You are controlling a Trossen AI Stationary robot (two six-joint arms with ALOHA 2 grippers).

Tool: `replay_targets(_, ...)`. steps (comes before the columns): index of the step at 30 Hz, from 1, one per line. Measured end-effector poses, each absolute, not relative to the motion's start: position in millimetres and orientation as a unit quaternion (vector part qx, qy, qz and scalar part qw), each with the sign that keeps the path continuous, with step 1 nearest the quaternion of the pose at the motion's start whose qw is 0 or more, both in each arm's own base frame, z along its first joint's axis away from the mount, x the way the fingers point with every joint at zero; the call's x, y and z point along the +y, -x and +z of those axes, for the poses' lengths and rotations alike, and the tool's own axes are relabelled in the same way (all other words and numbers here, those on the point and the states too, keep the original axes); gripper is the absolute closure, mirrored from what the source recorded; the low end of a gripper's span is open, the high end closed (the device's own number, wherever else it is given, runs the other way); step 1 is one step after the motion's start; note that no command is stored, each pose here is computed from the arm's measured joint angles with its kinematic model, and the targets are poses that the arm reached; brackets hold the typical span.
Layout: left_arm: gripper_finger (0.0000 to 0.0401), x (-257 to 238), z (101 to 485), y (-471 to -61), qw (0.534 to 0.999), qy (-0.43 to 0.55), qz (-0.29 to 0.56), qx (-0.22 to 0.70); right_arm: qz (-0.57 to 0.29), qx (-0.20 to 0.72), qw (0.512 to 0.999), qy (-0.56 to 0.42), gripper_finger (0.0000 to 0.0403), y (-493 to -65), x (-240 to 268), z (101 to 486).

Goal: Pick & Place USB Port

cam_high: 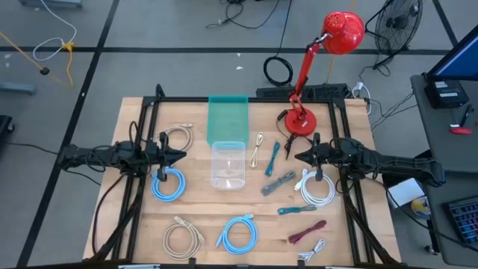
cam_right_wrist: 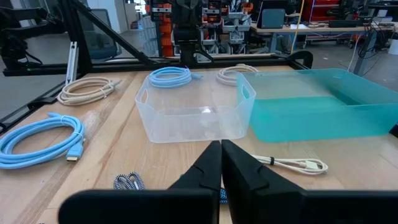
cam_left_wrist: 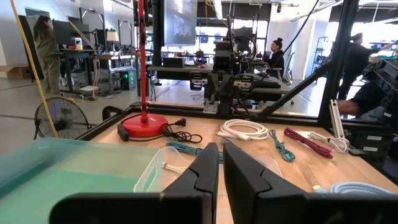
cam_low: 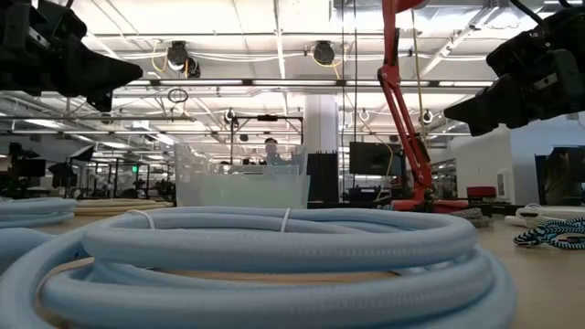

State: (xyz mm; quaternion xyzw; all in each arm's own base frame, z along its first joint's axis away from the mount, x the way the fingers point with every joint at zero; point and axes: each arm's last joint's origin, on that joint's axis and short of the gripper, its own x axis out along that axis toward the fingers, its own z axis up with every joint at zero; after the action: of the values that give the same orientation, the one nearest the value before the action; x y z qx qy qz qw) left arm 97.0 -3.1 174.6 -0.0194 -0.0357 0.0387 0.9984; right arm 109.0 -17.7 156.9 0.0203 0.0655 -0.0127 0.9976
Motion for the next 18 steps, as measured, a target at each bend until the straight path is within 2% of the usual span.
replay_targets(15,0.0375,-3.1,174.7,-97.0,0.998,0.019,0.039,-0.036,-0.013,0.065,0.998,-0.02,0.0399,-109.1,-17.8,157.0)
replay_targets(18,0.0375,-2.4,176.9,-96.8,0.998,-0.007,0.051,-0.046,-0.013,0.065,0.998,-0.02,0.0399,-109.1,-17.8,157.0)
